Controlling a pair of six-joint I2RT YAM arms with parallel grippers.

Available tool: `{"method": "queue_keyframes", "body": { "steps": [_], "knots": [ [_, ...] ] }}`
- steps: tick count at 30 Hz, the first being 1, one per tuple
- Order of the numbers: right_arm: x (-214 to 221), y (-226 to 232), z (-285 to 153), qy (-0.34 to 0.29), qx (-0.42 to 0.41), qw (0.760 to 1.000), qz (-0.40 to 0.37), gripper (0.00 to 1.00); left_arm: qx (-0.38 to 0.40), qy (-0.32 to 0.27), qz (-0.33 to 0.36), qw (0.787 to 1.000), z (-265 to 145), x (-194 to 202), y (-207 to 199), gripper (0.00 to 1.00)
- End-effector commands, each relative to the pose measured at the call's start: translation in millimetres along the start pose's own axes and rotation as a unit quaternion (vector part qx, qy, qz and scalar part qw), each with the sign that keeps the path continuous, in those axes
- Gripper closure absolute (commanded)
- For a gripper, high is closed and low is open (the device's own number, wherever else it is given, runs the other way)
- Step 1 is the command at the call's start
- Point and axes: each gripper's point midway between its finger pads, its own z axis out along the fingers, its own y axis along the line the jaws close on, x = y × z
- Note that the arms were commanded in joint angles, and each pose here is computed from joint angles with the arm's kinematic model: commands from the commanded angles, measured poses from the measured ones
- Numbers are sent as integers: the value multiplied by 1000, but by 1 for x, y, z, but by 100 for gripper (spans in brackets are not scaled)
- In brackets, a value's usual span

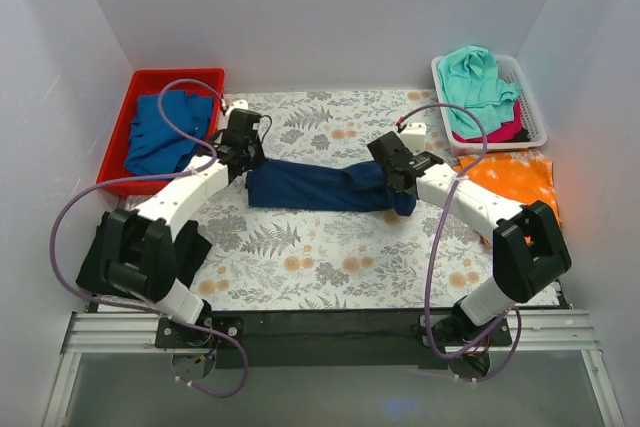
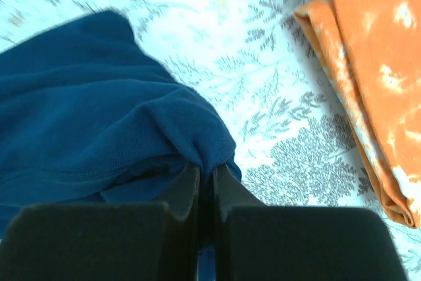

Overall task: Fold and stack the t-shirts
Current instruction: Flatten out the tshirt

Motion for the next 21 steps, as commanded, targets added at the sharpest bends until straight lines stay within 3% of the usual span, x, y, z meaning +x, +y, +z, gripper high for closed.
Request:
{"method": "queue_keyframes", "body": {
  "steps": [1, 9, 19, 21],
  "knots": [
    [-58, -8, -27, -67, -6, 997, 46, 99, -80, -172, -17, 982, -76, -93, 34, 100],
    [-125, -16, -60, -131, -20, 988, 77, 99, -118, -289, -72, 947, -157, -155, 58, 100],
    [-187, -62, -90, -199, -15, 968, 149, 99, -157, -451, -159, 864, -280, -220, 98, 100],
    [-183, -60, -88, -200, -26, 969, 143, 99, -149, -460, -160, 861, -285, -223, 98, 100]
  ]
}}
